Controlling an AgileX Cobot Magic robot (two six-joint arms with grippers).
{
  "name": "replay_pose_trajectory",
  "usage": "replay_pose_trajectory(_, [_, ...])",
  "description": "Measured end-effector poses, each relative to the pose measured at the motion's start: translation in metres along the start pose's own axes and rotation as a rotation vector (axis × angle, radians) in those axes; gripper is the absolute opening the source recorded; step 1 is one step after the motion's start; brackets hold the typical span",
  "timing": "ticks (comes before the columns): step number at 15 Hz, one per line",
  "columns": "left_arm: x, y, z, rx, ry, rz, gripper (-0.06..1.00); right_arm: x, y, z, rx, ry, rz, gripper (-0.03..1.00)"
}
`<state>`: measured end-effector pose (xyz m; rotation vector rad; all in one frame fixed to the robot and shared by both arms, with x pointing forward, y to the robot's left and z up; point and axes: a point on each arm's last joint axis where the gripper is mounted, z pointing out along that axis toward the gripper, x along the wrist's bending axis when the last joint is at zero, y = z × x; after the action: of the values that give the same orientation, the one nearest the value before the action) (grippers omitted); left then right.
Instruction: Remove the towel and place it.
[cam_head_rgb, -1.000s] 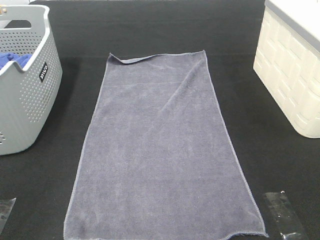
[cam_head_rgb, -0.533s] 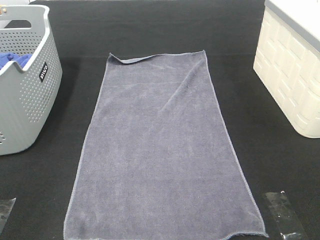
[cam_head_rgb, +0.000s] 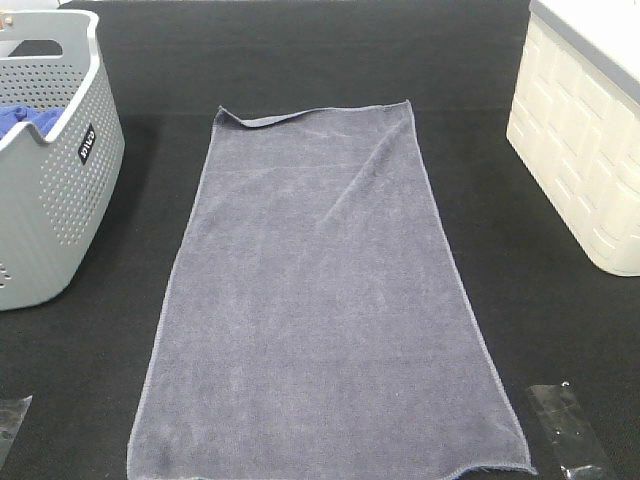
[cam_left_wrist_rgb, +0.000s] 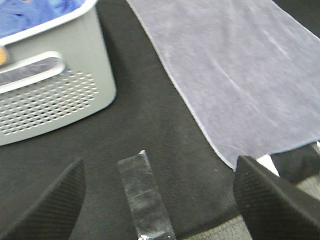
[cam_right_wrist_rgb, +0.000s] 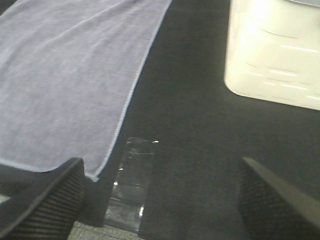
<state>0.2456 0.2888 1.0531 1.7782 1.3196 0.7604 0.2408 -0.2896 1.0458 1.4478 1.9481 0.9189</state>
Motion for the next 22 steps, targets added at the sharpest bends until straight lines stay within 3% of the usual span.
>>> replay_pose_trajectory(3, [0.001, 0.0, 0.0, -0.003, 0.12, -0.071, 0.77, 0.0, 0.0, 0.0, -0.001, -0.079, 0.062, 0.78])
replay_pose_trajectory(5, [-0.001, -0.003, -0.005, -0.047, 0.152, -0.078, 0.77, 0.0, -0.002, -0.002, -0.022, -0.094, 0.068, 0.78])
replay_pose_trajectory(10, [-0.003, -0.006, -0.01, -0.085, 0.153, -0.068, 0.77, 0.003, -0.008, -0.01, -0.096, -0.104, 0.058, 0.78])
replay_pose_trajectory(22, [-0.003, -0.006, -0.01, -0.085, 0.147, -0.064, 0.77, 0.003, -0.009, -0.011, -0.102, -0.102, 0.058, 0.78])
